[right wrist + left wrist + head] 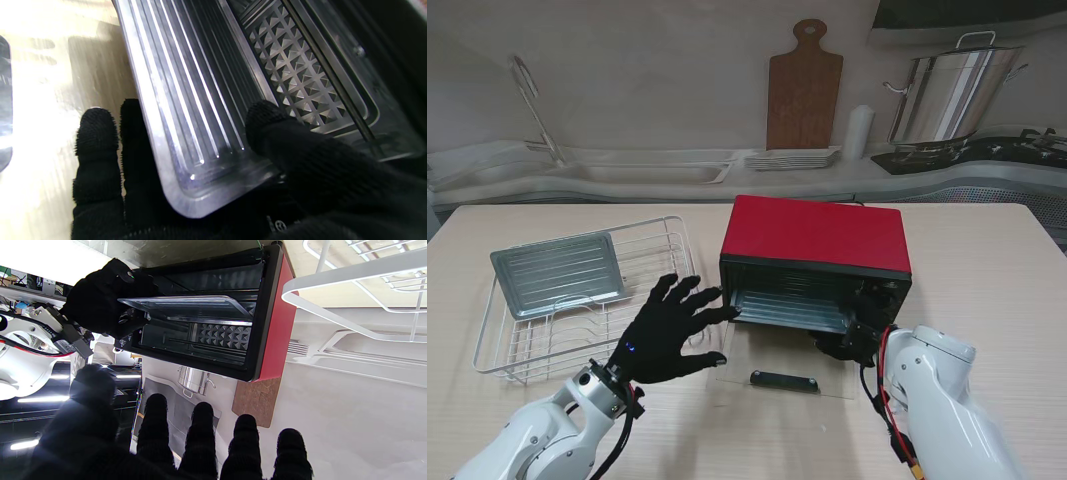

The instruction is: Slide the trays into the oven

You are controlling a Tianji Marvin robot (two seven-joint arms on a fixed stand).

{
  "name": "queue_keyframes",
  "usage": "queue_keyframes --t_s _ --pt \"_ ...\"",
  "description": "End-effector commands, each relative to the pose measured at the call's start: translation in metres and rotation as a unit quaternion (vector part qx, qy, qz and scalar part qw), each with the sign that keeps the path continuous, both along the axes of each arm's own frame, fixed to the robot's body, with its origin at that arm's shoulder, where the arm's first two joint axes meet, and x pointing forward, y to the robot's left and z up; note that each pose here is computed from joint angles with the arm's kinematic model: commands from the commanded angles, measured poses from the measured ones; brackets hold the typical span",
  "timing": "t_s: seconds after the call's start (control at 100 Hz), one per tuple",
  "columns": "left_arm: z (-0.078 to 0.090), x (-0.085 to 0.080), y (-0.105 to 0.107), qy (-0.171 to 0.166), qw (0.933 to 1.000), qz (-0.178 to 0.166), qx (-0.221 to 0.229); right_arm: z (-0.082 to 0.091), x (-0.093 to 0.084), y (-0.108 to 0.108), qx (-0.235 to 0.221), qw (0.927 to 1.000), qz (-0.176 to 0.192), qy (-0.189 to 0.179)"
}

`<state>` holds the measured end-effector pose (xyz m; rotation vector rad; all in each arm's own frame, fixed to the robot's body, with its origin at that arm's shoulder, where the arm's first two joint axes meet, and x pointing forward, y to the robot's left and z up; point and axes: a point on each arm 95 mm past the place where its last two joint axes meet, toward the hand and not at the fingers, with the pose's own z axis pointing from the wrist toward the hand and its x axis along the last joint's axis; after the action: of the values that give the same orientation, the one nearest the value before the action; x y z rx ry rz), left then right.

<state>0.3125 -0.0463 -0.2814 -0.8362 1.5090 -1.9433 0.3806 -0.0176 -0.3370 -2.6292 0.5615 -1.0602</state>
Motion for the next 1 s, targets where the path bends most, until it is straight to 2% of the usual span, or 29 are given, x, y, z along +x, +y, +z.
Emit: queue_keyframes --t_s 0.0,0.99 --pt "0.000 -0.003 -0.002 0.005 1.0000 -0.001 0.002 -0.001 -0.004 0.002 0.006 1.0000 0.002 -0.003" --pt "0.000 -0.003 -0.001 0.003 1.0000 -0.004 -0.001 -0.002 -0.035 -0.033 -0.009 0.9995 -0.025 -0.017"
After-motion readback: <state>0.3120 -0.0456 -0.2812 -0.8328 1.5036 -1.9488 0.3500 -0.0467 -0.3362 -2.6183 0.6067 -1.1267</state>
